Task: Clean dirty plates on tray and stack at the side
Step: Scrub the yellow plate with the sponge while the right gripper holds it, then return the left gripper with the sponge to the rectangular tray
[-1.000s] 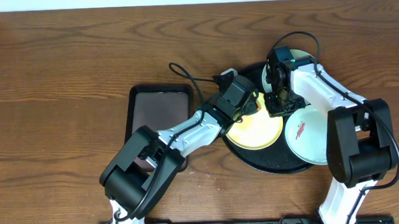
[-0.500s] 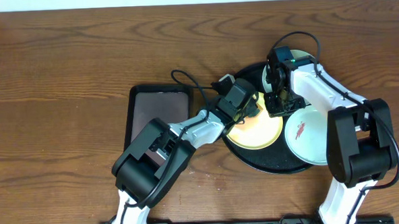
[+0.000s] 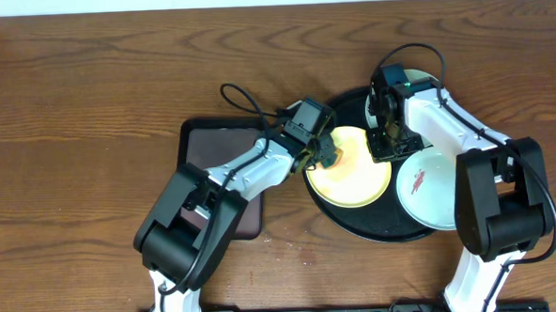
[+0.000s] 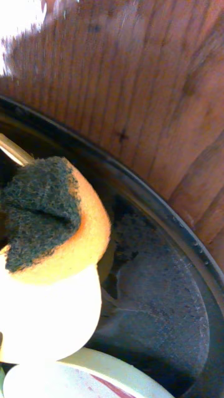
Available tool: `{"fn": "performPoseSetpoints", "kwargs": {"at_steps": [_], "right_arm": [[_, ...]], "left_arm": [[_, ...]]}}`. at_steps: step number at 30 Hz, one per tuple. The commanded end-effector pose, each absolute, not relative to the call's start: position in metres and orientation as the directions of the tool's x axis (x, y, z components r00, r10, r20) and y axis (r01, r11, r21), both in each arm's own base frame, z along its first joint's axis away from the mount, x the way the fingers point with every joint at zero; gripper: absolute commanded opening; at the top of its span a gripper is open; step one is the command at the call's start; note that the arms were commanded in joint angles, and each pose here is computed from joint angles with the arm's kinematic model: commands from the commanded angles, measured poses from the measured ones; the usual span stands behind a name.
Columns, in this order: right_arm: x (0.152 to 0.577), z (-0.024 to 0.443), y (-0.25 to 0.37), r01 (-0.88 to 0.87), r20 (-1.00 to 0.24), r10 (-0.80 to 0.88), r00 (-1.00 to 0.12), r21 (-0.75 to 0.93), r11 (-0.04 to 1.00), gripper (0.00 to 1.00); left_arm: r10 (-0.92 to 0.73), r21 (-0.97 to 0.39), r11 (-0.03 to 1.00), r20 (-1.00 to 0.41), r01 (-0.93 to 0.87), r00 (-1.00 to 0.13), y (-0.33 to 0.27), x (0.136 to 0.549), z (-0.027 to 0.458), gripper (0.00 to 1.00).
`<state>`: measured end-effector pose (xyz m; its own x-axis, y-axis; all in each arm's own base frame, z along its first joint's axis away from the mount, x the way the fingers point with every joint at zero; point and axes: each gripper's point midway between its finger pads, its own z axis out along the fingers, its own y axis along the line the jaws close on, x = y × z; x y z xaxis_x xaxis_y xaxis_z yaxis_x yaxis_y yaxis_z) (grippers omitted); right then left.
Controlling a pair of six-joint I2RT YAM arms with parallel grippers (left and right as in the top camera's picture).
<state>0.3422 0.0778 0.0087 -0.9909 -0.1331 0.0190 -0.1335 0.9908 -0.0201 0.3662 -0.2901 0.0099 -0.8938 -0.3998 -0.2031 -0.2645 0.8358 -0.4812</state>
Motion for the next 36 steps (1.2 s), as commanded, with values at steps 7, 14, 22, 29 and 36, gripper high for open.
{"fn": "performPoseSetpoints", "kwargs": {"at_steps": [7,14,22,29,36], "right_arm": [[0.348,0.015,0.073,-0.106,-0.008,-0.107,-0.994,-0.037,0.994,0.01],[0.346,0.017,0.094,-0.163,-0.01,-0.163,-0.987,0.064,0.984,0.01],[0.348,0.062,0.12,-0.214,-0.131,-0.198,-0.971,0.115,0.97,0.01],[0.353,0.098,0.113,-0.202,-0.235,-0.183,-0.955,0.06,0.977,0.01],[0.35,0.146,0.08,-0.125,-0.347,-0.149,-0.926,-0.091,0.988,0.01]], "left_arm": [[-0.358,-0.515,0.855,-0.504,-0.06,-0.786,-0.246,0.384,0.147,0.07],[-0.318,-0.477,0.879,-0.541,-0.027,-0.779,-0.209,0.35,0.197,0.08],[-0.472,-0.342,0.873,-0.406,-0.348,-0.783,-0.087,0.309,0.188,0.08],[-0.539,-0.27,0.842,-0.362,-0.468,-0.761,-0.036,0.29,0.182,0.07],[-0.559,-0.266,0.829,-0.359,-0.492,-0.748,-0.026,0.29,0.182,0.08]]}}
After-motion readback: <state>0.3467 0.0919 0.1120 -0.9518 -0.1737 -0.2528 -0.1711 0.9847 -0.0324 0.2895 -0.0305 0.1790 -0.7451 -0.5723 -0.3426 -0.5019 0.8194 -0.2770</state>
